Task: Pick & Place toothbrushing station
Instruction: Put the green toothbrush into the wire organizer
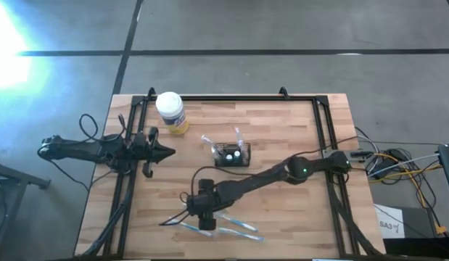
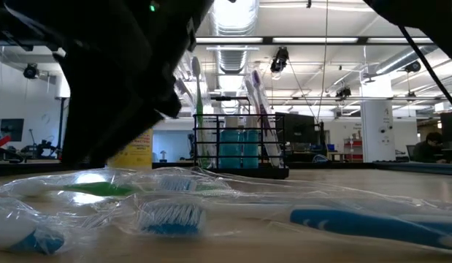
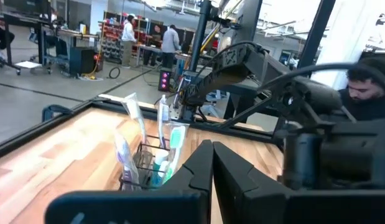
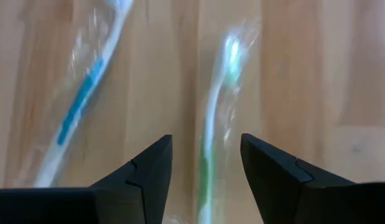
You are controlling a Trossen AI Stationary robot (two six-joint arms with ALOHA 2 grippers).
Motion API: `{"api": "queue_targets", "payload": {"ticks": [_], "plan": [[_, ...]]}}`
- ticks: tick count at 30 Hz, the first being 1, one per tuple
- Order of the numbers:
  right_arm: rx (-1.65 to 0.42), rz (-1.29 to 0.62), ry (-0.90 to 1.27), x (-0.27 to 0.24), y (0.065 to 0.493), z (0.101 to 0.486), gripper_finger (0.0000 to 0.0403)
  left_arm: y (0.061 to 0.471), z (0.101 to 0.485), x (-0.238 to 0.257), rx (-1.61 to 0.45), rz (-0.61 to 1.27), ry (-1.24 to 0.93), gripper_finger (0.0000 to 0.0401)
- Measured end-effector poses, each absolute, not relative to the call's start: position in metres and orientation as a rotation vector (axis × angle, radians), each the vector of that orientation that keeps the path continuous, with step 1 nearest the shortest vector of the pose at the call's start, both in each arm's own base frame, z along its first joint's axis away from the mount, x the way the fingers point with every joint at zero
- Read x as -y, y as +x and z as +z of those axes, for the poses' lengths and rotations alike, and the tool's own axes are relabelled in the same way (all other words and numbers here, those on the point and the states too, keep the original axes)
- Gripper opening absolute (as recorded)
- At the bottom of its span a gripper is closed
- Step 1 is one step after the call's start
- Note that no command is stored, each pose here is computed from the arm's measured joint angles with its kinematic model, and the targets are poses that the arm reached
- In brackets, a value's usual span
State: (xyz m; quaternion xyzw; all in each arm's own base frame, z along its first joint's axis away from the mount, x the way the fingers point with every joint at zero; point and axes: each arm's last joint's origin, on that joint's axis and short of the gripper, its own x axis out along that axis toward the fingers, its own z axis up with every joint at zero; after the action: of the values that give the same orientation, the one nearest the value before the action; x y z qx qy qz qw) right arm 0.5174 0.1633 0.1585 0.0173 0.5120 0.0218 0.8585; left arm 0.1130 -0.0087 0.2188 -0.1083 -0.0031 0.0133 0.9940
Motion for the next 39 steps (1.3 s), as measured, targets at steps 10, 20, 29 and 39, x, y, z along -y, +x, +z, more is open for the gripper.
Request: {"api": "queue_targets", "payload": {"ticks": [10, 20, 29, 39], "plan": [[-1.149, 0.023, 0.036, -0.15, 0.513, 0.135, 0.0162, 0.114, 0.209, 0.009, -0.02, 0.039, -0.215, 0.0013], [-1.135, 0.07, -0.017, -0.149, 0.515, 0.138, 0.0037, 0.114, 0.208, 0.009, -0.023, 0.039, -0.239, 0.0011], [-0.949, 0.02, -0.117, -0.159, 0.506, 0.21, 0.0015, 0.114, 0.208, 0.01, -0.027, 0.007, -0.239, 0.0014], [-0.565, 0.055, -0.37, -0.223, 0.451, 0.317, 0.0014, 0.114, 0.206, 0.015, -0.047, -0.164, -0.19, 0.0012]]}}
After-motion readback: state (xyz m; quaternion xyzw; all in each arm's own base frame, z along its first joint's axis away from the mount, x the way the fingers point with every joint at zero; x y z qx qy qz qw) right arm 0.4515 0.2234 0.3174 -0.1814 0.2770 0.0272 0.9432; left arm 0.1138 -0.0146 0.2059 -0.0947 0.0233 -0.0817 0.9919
